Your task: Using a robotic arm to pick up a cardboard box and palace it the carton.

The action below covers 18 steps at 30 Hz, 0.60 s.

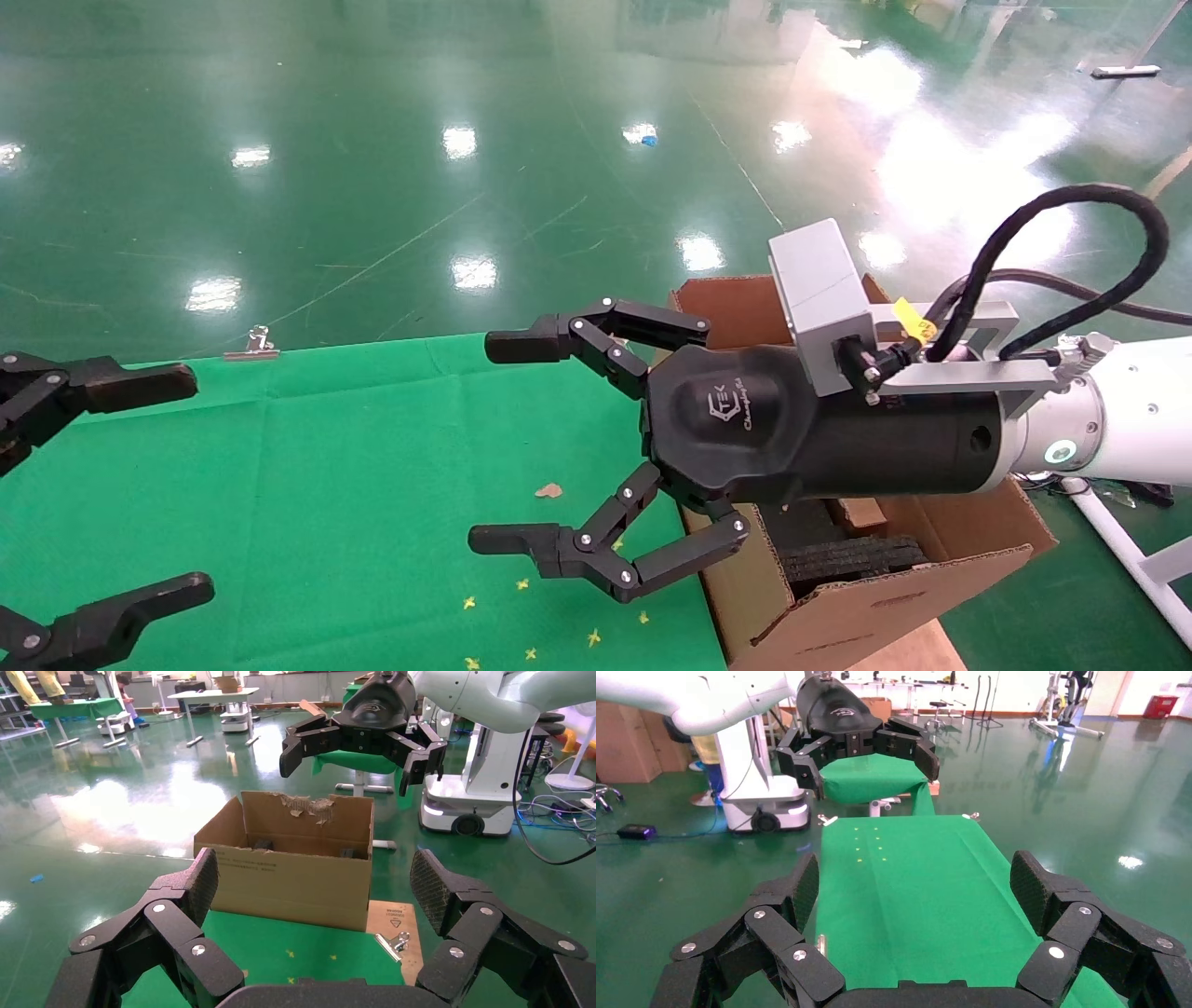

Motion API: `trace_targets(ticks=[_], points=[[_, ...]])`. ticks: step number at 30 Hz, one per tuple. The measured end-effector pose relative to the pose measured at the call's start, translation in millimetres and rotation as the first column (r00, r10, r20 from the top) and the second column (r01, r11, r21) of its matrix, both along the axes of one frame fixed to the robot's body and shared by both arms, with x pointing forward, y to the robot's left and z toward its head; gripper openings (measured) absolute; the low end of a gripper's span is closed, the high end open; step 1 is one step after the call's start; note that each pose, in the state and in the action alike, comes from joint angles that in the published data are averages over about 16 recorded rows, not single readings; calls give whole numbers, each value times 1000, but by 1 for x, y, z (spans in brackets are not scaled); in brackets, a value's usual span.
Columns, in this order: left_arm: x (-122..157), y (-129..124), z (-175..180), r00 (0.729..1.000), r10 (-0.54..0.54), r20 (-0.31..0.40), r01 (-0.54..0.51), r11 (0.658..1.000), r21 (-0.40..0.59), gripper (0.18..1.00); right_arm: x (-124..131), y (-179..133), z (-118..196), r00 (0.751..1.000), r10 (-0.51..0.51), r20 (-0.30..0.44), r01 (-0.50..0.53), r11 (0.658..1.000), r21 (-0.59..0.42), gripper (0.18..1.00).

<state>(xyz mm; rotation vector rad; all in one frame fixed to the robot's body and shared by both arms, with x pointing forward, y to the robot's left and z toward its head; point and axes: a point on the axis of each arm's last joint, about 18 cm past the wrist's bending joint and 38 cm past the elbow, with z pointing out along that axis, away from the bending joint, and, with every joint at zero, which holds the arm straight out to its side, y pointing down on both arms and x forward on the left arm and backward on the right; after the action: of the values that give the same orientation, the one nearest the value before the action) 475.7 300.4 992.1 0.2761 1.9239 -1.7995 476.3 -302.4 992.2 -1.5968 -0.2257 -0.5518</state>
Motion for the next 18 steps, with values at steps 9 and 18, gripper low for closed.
trace_targets(ticks=[9,18], points=[[0,0,0,1000,0,0,0,1000,0,1000,0,0,0,1000,0,0,0,1000,0,1000],[0,0,0,1000,0,0,0,1000,0,1000,0,0,0,1000,0,0,0,1000,0,1000]])
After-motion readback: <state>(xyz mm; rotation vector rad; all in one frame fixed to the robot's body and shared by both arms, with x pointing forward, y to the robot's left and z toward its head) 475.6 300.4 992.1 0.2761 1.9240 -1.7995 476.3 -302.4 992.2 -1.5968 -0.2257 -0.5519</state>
